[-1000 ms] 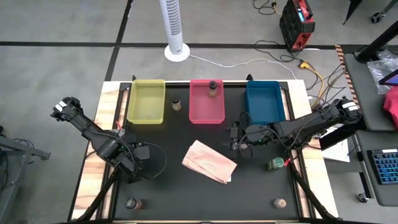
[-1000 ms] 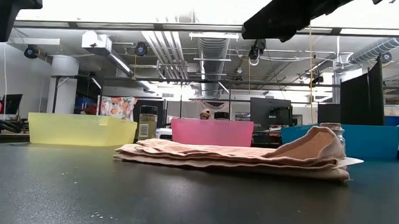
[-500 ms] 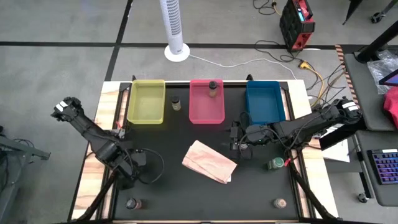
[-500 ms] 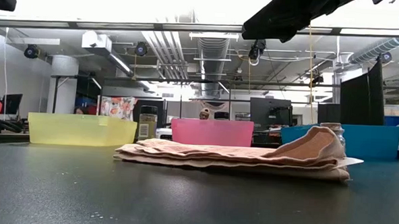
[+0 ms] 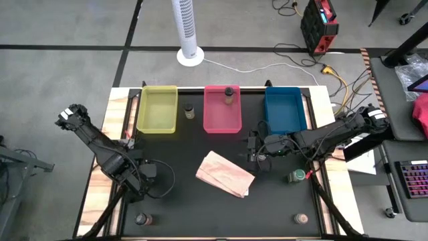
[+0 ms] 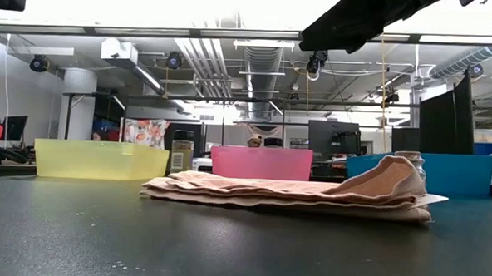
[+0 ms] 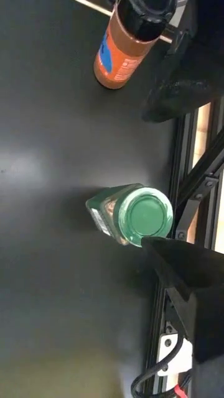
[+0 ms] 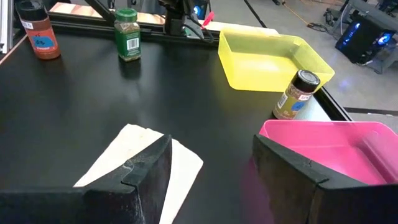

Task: Sort spices by type
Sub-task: Put the left green seasoning bottle into the yellow bin

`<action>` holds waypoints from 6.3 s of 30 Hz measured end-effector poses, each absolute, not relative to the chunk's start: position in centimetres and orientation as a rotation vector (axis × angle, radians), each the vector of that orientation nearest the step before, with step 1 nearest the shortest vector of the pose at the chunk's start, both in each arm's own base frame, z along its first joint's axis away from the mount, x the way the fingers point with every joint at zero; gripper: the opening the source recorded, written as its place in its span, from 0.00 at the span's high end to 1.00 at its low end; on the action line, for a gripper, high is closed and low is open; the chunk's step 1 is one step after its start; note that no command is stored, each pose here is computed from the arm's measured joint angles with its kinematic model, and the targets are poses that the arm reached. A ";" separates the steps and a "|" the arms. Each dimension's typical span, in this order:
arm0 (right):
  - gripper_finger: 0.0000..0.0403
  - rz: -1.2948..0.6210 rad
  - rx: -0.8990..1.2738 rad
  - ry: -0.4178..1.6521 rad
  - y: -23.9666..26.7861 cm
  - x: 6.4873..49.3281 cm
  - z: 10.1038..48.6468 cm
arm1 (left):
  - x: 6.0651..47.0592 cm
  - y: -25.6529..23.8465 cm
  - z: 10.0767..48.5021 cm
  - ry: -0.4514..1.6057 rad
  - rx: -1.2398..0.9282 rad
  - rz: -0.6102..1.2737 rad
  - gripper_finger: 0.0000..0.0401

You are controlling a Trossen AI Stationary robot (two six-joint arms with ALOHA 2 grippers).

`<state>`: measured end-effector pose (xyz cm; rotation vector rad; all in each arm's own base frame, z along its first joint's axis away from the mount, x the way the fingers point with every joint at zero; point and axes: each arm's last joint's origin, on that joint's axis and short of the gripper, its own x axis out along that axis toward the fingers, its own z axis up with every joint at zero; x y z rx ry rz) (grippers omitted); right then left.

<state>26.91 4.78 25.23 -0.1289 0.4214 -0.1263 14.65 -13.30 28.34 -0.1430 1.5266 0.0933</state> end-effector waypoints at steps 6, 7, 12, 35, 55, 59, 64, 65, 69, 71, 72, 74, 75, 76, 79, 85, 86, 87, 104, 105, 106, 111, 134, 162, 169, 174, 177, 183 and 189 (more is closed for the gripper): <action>0.47 -0.128 -0.123 0.431 4.8 26.8 24.9 | 14.4 -13.0 27.3 1.551 -0.132 0.126 0.25; 0.47 -0.128 -0.122 0.433 4.8 26.8 24.8 | 14.3 -13.0 27.1 1.554 -0.128 0.128 0.25; 0.46 -0.130 -0.115 0.433 4.7 26.8 24.8 | 14.1 -12.8 26.9 1.554 -0.123 0.133 0.25; 0.46 -0.134 -0.101 0.446 4.7 26.6 24.3 | 12.3 -11.1 24.9 1.504 -0.172 0.152 0.25; 0.47 -0.134 -0.101 0.449 4.7 26.6 24.2 | 11.8 -10.6 22.0 1.436 -0.250 0.122 0.33; 0.46 -0.134 -0.101 0.448 4.7 26.6 24.2 | 11.8 -10.6 22.0 1.432 -0.250 0.123 0.47; 0.47 -0.134 -0.101 0.449 4.7 26.6 24.2 | 11.8 -10.6 22.0 1.430 -0.249 0.125 0.54; 0.46 -0.134 -0.101 0.449 4.7 26.6 24.2 | 11.8 -10.6 22.0 1.430 -0.249 0.125 0.54; 0.47 -0.134 -0.101 0.449 4.7 26.6 24.2 | 12.0 -10.8 22.4 1.426 -0.260 0.115 0.54; 0.47 -0.134 -0.101 0.449 4.7 26.6 24.2 | 12.3 -11.0 23.3 1.396 -0.279 0.095 0.54; 0.47 -0.134 -0.101 0.449 4.7 26.6 24.2 | 12.5 -11.1 24.0 1.371 -0.281 0.093 0.54; 0.46 -0.134 -0.101 0.449 4.7 26.6 24.2 | 12.8 -11.2 25.2 1.310 -0.265 0.111 0.54; 0.46 -0.134 -0.101 0.449 4.7 26.6 24.2 | 13.0 -11.1 25.9 1.277 -0.253 0.130 0.54; 0.46 -0.134 -0.101 0.449 4.7 26.6 24.2 | 13.2 -11.0 26.7 1.240 -0.244 0.160 0.54; 0.47 -0.134 -0.101 0.449 4.7 26.6 24.2 | 14.0 -10.1 29.2 1.126 -0.224 0.286 0.54; 0.46 -0.134 -0.099 0.449 4.7 26.6 24.2 | 15.7 -6.5 33.6 0.995 -0.265 0.557 0.54; 0.47 -0.135 -0.095 0.449 4.7 26.6 24.2 | 16.2 -5.7 34.2 0.982 -0.269 0.586 0.54; 0.47 -0.136 -0.092 0.449 4.7 26.6 24.2 | 16.6 -4.9 34.8 0.968 -0.273 0.607 0.54; 0.47 -0.153 -0.026 0.459 4.7 26.4 23.7 | 17.4 10.6 36.6 0.919 -0.356 0.847 0.54; 0.47 -0.153 -0.023 0.459 4.7 26.4 23.7 | 17.2 11.4 36.3 0.933 -0.364 0.862 0.54; 0.47 -0.154 -0.021 0.459 4.7 26.4 23.7 | 17.0 12.2 36.0 0.955 -0.371 0.882 0.54; 0.48 -0.154 -0.020 0.462 4.7 26.4 23.5 | 15.9 15.3 33.5 1.089 -0.409 0.946 0.54; 0.49 -0.156 -0.020 0.476 4.6 26.2 23.1 | 14.8 23.3 26.8 1.210 -0.622 0.904 0.54; 0.49 -0.156 -0.021 0.480 4.6 26.1 22.9 | 16.2 26.6 23.1 1.169 -0.716 0.894 0.54; 0.49 -0.156 -0.021 0.480 4.6 26.1 22.9 | 16.4 27.2 23.5 1.166 -0.698 0.922 0.54; 0.49 -0.156 -0.021 0.480 4.6 26.1 22.9 | 16.6 27.6 24.5 1.149 -0.671 0.949 0.54; 0.49 -0.156 -0.021 0.480 4.6 26.1 22.9 | 16.6 27.6 24.7 1.146 -0.669 0.950 0.54; 0.49 -0.156 -0.021 0.480 4.6 26.1 22.9 | 16.5 27.5 24.4 1.159 -0.677 0.948 0.54; 0.49 -0.156 -0.021 0.480 4.6 26.1 22.9 | 16.6 27.6 24.4 1.141 -0.681 0.959 0.54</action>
